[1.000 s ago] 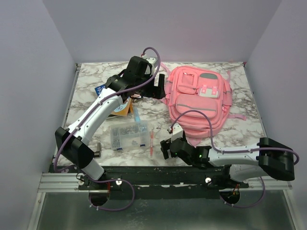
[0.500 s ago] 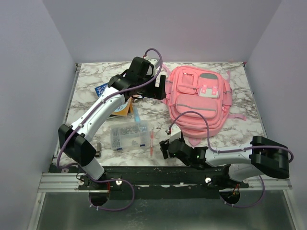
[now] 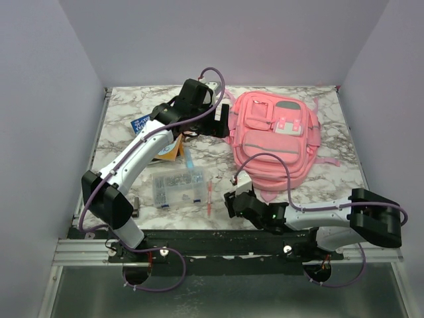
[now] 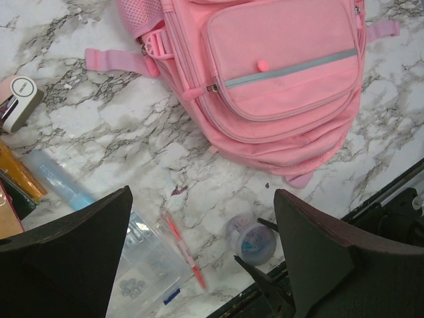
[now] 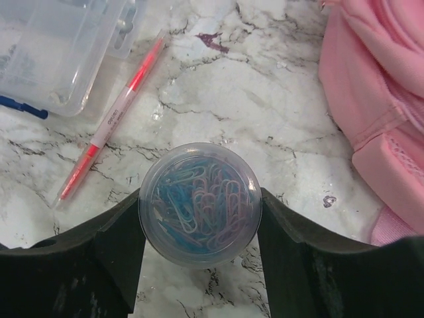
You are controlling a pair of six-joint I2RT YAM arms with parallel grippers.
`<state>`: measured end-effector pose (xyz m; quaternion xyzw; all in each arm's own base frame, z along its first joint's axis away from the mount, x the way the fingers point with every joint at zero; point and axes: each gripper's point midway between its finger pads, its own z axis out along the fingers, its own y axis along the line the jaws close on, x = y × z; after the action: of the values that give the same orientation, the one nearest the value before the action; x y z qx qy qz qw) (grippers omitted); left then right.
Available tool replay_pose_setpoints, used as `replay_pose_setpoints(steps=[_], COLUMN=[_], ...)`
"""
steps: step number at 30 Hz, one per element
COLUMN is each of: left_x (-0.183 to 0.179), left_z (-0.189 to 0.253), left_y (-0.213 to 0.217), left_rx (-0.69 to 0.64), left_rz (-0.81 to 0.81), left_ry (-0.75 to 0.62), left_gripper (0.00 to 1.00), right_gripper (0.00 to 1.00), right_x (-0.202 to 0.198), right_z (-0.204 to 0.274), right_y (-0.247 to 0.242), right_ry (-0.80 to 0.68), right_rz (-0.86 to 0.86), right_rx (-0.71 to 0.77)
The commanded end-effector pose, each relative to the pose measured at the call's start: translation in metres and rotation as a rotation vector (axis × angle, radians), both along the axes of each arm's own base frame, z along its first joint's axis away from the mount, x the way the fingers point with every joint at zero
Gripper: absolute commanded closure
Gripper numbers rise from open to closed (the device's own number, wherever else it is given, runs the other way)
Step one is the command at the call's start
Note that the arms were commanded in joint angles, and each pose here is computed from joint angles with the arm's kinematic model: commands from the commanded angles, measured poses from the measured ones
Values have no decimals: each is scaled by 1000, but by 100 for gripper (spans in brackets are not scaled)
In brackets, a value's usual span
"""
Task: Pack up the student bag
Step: Pick up the stationery from the center of the board, then place the stationery in the student bag.
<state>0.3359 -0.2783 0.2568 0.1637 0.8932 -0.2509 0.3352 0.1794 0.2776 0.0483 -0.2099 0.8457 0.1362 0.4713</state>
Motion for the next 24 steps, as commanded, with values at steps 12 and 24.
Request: replay_pose_setpoints(steps=[12,24], left_x=[4,-18], left_z=[0,-43], left_y=[-10,-72], left_rx=[-71,110], left_rz=[-43,-250], left_ry=[-95,-399], left_gripper=[11,6], right_gripper=[55,62], right_x=[49,140], right_z=[121,139], right_y=[-47,-221], right_ry=[-116,-16], right_rz=[-308,-742], right_rx=[79,193])
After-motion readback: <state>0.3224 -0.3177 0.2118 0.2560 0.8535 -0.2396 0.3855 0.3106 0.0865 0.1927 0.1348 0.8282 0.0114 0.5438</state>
